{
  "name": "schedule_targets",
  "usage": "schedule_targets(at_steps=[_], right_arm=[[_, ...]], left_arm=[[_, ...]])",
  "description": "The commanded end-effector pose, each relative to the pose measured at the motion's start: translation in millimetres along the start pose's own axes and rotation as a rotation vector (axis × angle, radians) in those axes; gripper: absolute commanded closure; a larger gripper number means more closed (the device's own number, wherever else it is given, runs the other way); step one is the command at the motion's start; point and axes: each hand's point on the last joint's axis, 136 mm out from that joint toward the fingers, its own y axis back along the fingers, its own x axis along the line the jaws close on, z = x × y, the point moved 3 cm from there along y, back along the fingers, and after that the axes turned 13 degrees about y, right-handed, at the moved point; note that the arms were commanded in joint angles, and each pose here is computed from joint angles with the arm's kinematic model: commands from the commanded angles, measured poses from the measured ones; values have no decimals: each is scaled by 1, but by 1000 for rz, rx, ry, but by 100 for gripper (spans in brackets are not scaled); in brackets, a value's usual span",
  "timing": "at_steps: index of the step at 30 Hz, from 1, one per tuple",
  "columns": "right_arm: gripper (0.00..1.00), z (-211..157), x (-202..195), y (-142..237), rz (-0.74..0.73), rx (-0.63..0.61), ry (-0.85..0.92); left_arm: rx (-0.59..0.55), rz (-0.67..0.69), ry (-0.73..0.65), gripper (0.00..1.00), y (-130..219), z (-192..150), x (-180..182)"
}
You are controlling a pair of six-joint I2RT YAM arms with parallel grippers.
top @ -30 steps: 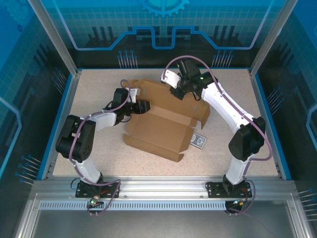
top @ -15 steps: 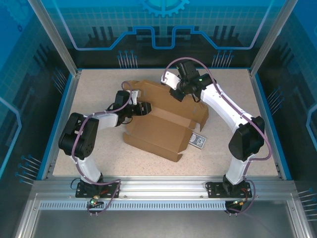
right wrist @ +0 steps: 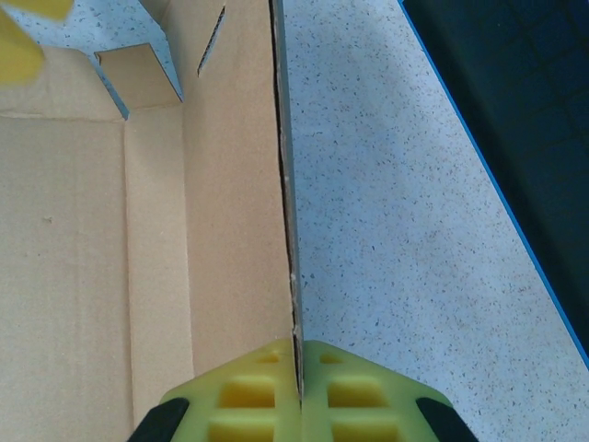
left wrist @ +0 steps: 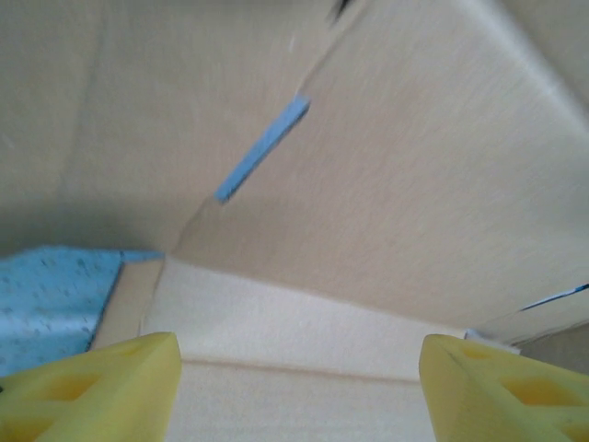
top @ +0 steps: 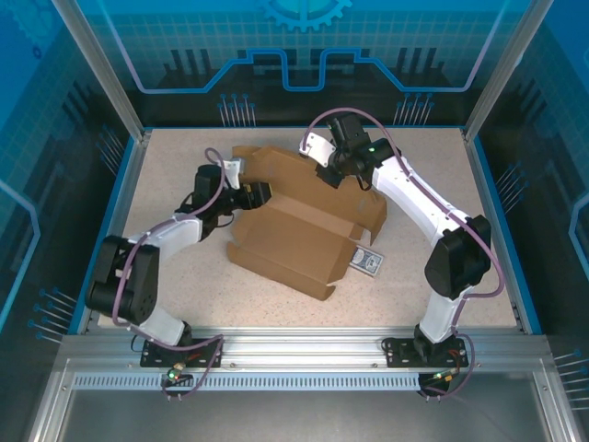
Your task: Fold the paper box
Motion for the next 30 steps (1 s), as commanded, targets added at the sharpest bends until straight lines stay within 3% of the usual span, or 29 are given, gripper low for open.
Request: schedule_targets(at_steps=[1,6,18,23,30], right_arm=[[99,4,-6,4,-23,-14,-10],[99,5,-4,2,-15,-13,-2],[99,6,1,1,-3,-13,4],[98,6,3,-2,2,-6,6],[99,8,4,-5,3,-4,4]], left_arm=[[-21,-46,6,29,18,14,-14],[-43,-82,-32,25,27,36,-34],[-27,-115,-27,22,5,70,-50],[-24,-138,-31,25,1,78,-56],[5,-216,-33,37,1,72,-68]])
